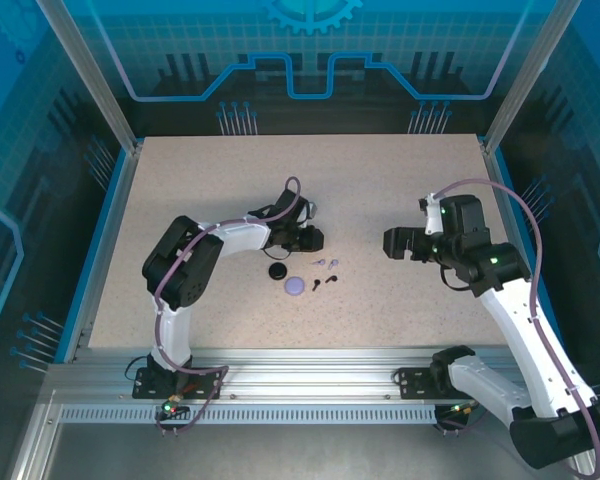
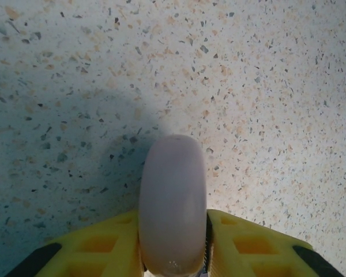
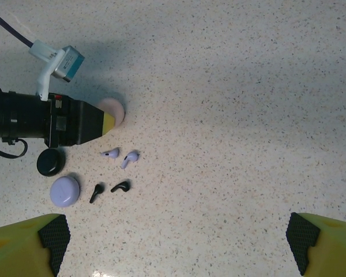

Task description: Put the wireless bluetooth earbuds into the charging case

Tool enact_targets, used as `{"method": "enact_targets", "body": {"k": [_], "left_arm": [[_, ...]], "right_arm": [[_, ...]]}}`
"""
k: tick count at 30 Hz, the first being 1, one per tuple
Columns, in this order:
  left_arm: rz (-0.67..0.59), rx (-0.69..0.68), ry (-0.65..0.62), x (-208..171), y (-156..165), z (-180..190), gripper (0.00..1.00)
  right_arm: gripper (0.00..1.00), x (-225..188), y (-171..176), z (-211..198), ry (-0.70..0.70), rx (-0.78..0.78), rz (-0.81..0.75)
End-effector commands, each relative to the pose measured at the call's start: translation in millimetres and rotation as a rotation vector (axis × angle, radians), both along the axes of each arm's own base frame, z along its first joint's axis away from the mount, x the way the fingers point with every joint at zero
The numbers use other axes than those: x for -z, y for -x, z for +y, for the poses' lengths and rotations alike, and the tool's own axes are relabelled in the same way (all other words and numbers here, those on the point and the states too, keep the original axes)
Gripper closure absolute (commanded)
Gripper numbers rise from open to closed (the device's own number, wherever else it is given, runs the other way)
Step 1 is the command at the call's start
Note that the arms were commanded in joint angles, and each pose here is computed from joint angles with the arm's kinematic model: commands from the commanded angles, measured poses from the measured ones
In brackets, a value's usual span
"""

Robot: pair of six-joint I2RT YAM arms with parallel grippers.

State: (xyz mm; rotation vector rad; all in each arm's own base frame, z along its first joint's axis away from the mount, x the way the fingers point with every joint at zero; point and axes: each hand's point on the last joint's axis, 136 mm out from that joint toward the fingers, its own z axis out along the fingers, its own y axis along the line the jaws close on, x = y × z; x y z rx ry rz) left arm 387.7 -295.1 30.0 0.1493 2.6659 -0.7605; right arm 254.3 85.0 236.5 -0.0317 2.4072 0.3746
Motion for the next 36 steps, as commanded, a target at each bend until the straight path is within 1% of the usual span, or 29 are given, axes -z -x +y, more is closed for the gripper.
{"method": "enact_targets", "body": {"k": [1,3,7,12,17,20,24,26,30,31,33,36], "left_arm": [[0.026,-0.013,-0.024,8.3,-1.2,3.3,0.65],[0.026,-0.014,-0.035,8.0,-0.8,5.3,0.59],[0.013,-0.019,-0.066,3.3,0.3,11.8,0.49],[-0.037,-0.034,-0.074,-16.8,0.4,22.6,0.41],[-0.121,-0.059,-0.029,-56.1,3.6,34.4,0.36],[-0.209,-0.079,0.002,-85.9,7.1,45.4,0.34],[-0.347,-0.129,0.015,-124.9,15.2,66.4,0.27],[-0.417,-0.164,0.016,-143.1,20.8,79.5,0.21],[-0.562,-0.27,0.019,-175.1,33.7,110.5,0.04],[-0.589,-0.292,0.016,-178.5,36.7,116.9,0.02],[-0.67,-0.371,0.009,-192.9,44.2,138.7,0.01],[-0.733,-0.478,-0.015,-202.5,58.7,169.2,0.01]], "right_arm": [[0.0,3.3,7.3,-5.4,0.01,-0.001,0.013],[0.0,3.4,8.1,-6.0,0.015,-0.003,0.015],[0.0,4.2,10.3,-3.3,0.023,-0.034,0.027],[0.0,2.9,13.7,-0.8,0.038,-0.075,0.042],[0.0,5.5,16.5,-5.1,0.078,-0.08,0.075],[0.0,7.1,16.6,-0.8,0.075,-0.101,0.088],[0.0,12.7,16.4,14.5,0.08,-0.159,0.104],[0.0,17.8,15.3,23.5,0.1,-0.182,0.126],[0.0,30.5,12.7,52.3,0.177,-0.263,0.165],[0.0,33.7,12.6,60.2,0.196,-0.287,0.173],[0.0,41.5,10.0,76.2,0.245,-0.329,0.195],[0.0,52.8,6.5,98.3,0.303,-0.381,0.233]]}}
